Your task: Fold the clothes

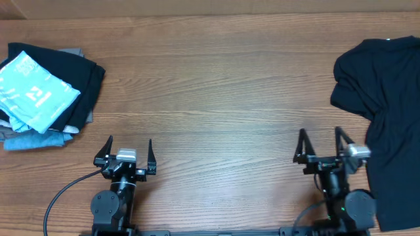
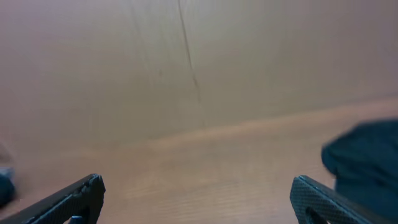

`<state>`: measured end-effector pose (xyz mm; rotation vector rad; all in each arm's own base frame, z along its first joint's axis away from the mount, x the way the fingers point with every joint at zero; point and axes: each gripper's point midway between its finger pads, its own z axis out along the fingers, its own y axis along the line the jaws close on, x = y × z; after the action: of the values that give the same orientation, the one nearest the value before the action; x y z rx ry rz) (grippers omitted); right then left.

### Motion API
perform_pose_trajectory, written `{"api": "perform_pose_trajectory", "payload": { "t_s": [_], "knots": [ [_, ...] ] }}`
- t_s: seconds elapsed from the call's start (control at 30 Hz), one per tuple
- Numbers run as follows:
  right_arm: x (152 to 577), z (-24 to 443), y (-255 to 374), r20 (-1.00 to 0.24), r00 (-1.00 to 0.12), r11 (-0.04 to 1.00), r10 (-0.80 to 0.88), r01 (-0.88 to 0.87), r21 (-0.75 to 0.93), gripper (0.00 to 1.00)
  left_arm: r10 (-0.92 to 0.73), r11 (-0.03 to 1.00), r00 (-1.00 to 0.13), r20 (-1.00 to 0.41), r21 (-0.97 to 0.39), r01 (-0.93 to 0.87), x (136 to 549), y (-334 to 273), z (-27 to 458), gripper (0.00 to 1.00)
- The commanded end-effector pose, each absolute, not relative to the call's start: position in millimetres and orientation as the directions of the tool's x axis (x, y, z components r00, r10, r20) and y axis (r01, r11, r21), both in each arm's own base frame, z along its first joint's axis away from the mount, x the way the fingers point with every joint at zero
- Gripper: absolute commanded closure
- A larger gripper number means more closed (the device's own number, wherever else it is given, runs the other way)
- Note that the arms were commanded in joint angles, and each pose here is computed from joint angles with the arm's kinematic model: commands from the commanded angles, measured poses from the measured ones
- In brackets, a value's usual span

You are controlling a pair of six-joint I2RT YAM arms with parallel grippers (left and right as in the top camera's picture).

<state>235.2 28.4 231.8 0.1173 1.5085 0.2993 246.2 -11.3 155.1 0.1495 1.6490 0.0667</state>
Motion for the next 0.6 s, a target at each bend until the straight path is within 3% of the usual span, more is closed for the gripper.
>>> {"api": "perform_pose_trajectory", "payload": {
  "t_s": [0.0,0.17,0.27,0.43,0.57],
  "knots": [
    [223,301,22,-0.944,0.077,0.944,0.320,-0.116,0.310,0.00,0.153,0.988,-0.078,-0.985,0.150,0.049,246,-10,154,0.00],
    [240,368,18,-0.953,-0.037,0.953,0.301,-0.039,0.302,0.00,0.153,0.988,-0.078,-0.985,0.150,0.049,246,-10,154,0.00],
    [269,382,19,-0.937,-0.223,0.962,0.270,0.035,0.269,0.00,0.153,0.988,-0.078,-0.985,0.150,0.049,246,-10,154,0.00],
    [319,347,19,-0.779,-0.587,0.975,0.220,0.152,0.161,0.00,0.153,0.988,-0.078,-0.985,0.150,0.049,246,-10,154,0.00],
    [339,302,13,-0.600,-0.794,0.993,0.101,0.120,0.009,0.00,0.153,0.988,-0.078,-0.985,0.150,0.049,246,-10,154,0.00]
  ]
}}
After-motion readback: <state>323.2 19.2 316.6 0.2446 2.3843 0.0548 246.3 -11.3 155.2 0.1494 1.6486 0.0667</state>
